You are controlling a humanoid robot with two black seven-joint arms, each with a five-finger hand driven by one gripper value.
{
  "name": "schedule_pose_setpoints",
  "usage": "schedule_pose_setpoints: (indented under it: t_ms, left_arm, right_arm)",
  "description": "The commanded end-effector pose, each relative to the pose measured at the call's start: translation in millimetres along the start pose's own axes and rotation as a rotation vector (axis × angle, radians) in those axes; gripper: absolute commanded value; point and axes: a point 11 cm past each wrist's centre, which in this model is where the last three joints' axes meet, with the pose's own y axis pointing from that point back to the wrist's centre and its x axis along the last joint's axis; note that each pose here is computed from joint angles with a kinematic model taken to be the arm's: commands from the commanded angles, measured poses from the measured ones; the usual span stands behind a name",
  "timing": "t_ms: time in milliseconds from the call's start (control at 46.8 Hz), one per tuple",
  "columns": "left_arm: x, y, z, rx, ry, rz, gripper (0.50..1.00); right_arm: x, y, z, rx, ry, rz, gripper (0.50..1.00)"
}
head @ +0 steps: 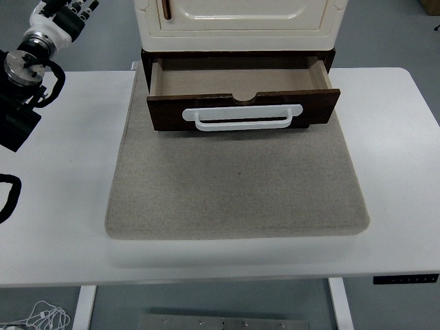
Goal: Open the drawer under the combination cabinet
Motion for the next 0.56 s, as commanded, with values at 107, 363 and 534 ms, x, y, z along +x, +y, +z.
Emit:
schedule_pose_setpoints:
  t_ms: [107, 363, 534]
  left_arm:
    - [19, 8, -25, 0.016, 0.102, 0.006, 1.000]
    - [34, 16, -38, 0.012, 0.187, -0.019, 1.000]
    - [27, 16, -55, 0.036, 0.203, -0.036, 1.000]
  right_arm:
    - [-0.2, 0.0, -0.1, 0.000, 0.001, -0.001, 0.926]
    - [-0.2, 0.0, 0.8, -0.001, 0.000, -0.002, 0.926]
    - [0.0, 0.0, 1.1, -0.003, 0.001, 0.000, 0.926]
